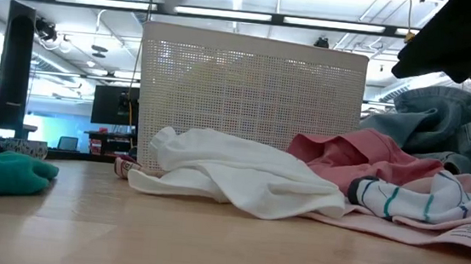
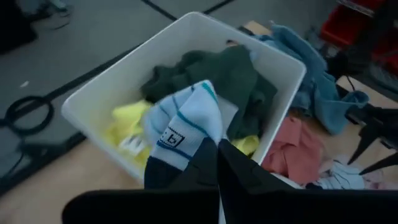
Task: Sort clothes
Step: Put the left white striped sock into the white bin, then put the light blue pants into the white bin
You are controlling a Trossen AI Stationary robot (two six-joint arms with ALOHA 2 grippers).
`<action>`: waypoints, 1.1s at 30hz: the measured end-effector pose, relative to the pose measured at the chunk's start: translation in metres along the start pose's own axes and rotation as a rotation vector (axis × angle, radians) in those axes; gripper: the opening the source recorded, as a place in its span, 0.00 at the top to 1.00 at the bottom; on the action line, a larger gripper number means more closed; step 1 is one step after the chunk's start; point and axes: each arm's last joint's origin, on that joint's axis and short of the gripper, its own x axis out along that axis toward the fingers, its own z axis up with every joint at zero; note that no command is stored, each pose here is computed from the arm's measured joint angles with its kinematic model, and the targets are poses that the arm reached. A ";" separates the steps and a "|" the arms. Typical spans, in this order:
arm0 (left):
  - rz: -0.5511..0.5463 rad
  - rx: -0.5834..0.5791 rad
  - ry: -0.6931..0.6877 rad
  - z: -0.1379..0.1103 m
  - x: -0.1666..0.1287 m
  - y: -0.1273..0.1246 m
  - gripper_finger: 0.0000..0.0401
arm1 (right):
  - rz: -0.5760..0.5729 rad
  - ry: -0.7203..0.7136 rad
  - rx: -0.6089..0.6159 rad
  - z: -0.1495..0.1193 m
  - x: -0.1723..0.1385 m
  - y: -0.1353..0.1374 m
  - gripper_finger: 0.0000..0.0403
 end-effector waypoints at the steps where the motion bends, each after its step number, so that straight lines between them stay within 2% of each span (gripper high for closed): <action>1: -0.007 0.022 0.011 0.008 0.008 -0.003 1.00 | -0.003 -0.002 0.008 0.000 0.000 0.000 0.72; 6: 0.006 0.120 0.107 0.032 0.063 -0.013 1.00 | -0.002 0.001 0.044 0.000 0.000 0.000 0.72; 12: -0.049 0.197 0.223 0.038 0.143 -0.020 0.98 | 0.006 0.004 0.052 -0.002 -0.001 0.001 0.72; 17: -0.166 0.155 0.311 0.036 0.199 -0.023 0.91 | 0.008 0.006 0.045 -0.002 -0.002 0.001 0.72; 22: -0.245 0.072 0.439 0.027 0.242 -0.017 0.77 | -0.009 0.028 0.030 -0.004 -0.002 -0.001 0.72; 27: -0.329 0.019 0.477 0.031 0.249 -0.006 0.67 | -0.028 0.047 0.031 -0.006 -0.002 -0.003 0.72; 30: -0.320 0.023 0.452 0.041 0.233 -0.004 0.66 | -0.030 0.050 0.024 -0.007 -0.003 -0.003 0.72; 33: -0.313 0.061 0.357 0.055 0.202 -0.009 0.66 | -0.034 0.054 0.021 -0.007 -0.003 -0.004 0.72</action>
